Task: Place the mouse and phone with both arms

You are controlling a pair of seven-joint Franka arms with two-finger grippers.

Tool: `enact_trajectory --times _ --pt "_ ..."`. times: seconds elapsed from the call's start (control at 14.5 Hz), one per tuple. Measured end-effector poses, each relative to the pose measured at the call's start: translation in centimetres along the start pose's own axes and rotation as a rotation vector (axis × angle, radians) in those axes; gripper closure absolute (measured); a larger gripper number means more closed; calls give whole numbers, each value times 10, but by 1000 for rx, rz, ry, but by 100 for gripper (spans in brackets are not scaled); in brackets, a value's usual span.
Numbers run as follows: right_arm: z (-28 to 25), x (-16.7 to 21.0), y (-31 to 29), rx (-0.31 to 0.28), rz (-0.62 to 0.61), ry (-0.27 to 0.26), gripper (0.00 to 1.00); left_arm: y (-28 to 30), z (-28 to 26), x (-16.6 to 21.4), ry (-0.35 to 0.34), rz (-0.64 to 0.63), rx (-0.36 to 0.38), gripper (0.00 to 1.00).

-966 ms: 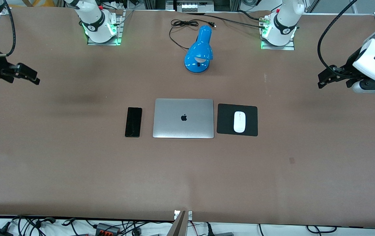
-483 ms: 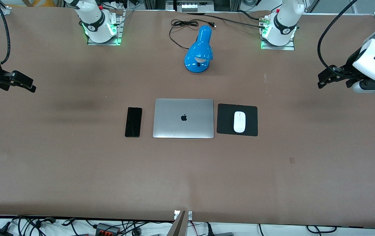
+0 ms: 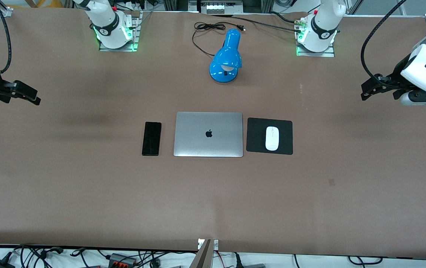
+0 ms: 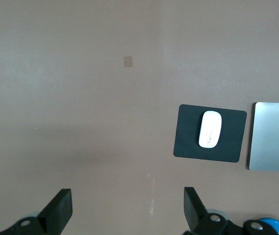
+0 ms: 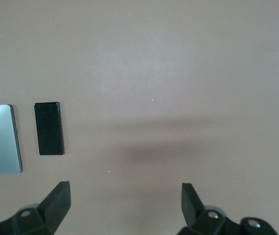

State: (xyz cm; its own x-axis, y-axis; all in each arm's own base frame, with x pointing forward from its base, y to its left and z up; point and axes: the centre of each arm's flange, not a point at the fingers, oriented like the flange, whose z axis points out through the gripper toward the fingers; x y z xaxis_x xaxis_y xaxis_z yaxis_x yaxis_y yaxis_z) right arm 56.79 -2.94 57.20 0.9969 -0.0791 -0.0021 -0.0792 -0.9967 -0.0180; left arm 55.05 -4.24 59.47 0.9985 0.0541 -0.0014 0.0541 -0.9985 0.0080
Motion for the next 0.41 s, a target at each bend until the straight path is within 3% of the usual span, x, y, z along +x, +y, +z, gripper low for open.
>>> enact_trajectory --times 0.41 --pt "5 3 18 -1 32 -9 0 0 0 0 0 0 0 0"
